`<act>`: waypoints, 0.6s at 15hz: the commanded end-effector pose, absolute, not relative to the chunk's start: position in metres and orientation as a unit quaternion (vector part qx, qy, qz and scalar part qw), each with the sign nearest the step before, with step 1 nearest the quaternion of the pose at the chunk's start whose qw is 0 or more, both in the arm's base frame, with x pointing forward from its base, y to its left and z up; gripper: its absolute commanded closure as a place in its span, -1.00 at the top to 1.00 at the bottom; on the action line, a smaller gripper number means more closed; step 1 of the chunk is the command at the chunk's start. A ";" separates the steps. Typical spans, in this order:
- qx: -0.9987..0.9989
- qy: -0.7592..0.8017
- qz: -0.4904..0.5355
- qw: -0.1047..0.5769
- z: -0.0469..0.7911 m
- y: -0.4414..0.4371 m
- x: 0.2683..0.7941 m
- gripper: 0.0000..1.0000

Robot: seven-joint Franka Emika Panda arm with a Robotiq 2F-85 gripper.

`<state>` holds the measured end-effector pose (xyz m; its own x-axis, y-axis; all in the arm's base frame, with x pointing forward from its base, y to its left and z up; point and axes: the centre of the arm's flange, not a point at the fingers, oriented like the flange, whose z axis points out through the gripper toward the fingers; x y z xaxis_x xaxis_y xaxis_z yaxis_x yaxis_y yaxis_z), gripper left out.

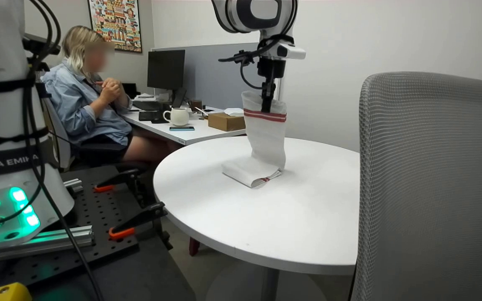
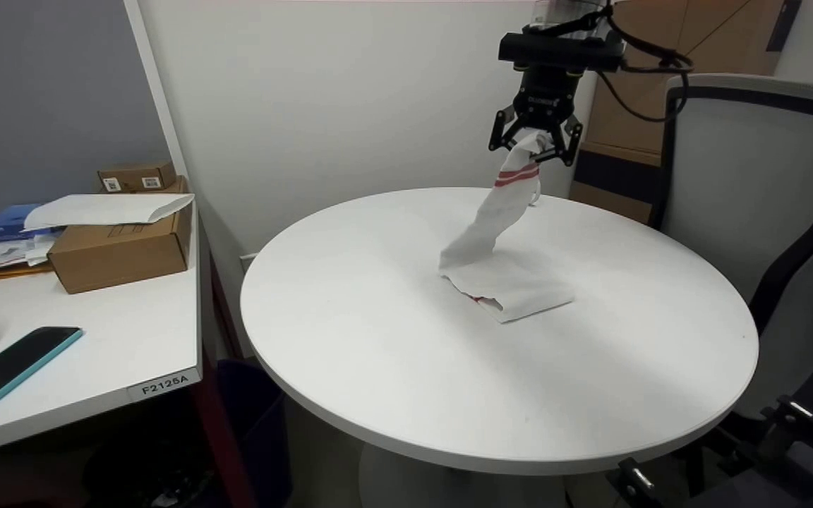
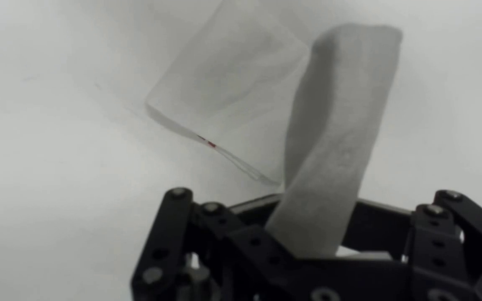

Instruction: Fold the kitchen towel

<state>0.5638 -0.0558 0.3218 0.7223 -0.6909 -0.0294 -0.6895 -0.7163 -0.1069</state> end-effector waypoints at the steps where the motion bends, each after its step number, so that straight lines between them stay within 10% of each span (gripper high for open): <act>1: -0.925 0.375 -0.003 0.062 0.332 -0.067 0.531 -1.00; 9: -0.920 0.387 0.011 0.062 0.325 -0.076 0.502 -1.00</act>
